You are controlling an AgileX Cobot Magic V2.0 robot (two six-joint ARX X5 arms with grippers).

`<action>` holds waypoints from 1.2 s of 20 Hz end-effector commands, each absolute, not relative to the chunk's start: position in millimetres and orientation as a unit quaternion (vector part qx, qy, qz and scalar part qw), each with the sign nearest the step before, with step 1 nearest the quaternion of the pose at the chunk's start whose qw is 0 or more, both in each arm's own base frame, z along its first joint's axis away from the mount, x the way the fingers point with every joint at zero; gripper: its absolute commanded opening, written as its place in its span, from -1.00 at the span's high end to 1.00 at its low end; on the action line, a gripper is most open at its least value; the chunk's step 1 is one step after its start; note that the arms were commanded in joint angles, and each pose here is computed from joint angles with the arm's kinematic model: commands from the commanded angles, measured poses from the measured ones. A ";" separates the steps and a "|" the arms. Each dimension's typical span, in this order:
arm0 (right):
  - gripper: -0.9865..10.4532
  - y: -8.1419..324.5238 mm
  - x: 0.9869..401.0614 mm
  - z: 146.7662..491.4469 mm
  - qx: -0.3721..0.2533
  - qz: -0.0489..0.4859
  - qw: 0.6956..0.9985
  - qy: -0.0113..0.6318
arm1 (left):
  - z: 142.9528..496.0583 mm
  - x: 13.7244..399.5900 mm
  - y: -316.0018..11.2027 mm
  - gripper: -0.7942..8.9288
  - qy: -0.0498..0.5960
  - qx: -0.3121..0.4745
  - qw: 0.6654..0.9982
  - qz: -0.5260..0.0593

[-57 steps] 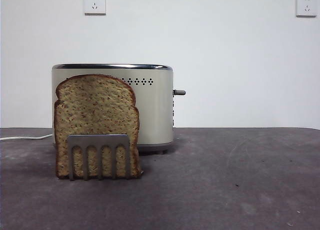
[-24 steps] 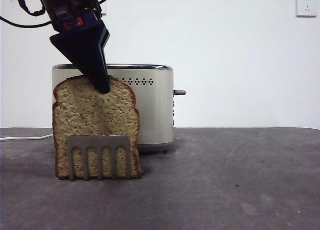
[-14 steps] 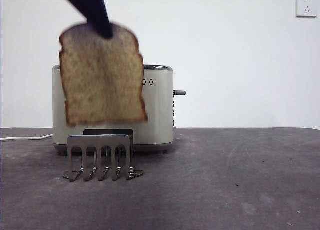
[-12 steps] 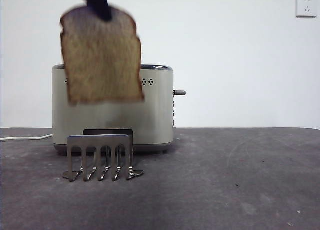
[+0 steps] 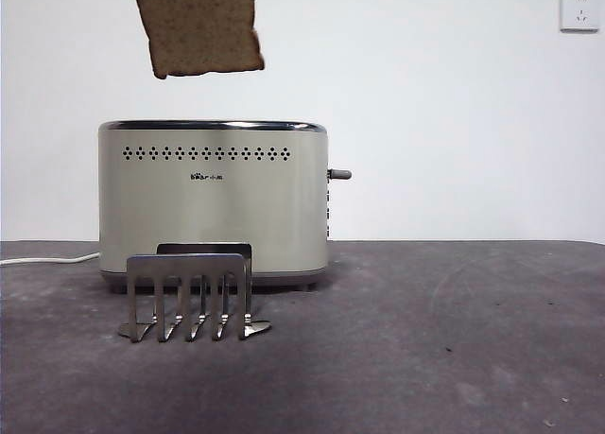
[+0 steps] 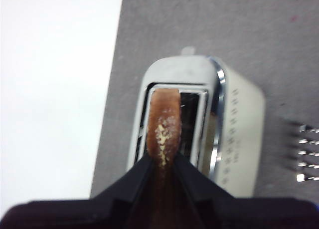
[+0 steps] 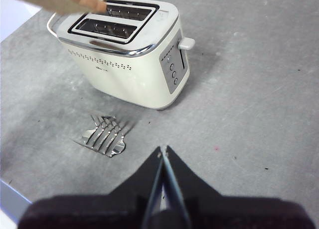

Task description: Pick up a slice of bread from the rack,put the bread on the toaster,press the button

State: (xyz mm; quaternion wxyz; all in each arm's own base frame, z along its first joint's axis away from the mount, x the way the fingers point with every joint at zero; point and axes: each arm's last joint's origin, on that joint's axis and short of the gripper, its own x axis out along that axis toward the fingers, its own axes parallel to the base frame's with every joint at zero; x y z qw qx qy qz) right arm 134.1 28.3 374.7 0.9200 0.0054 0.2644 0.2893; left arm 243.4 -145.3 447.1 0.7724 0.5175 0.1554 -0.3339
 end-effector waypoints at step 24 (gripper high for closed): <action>0.85 30.7 151.6 366.5 -0.003 0.294 0.910 0.291 | 393.8 312.4 -134.6 0.86 0.209 0.476 0.741 -0.424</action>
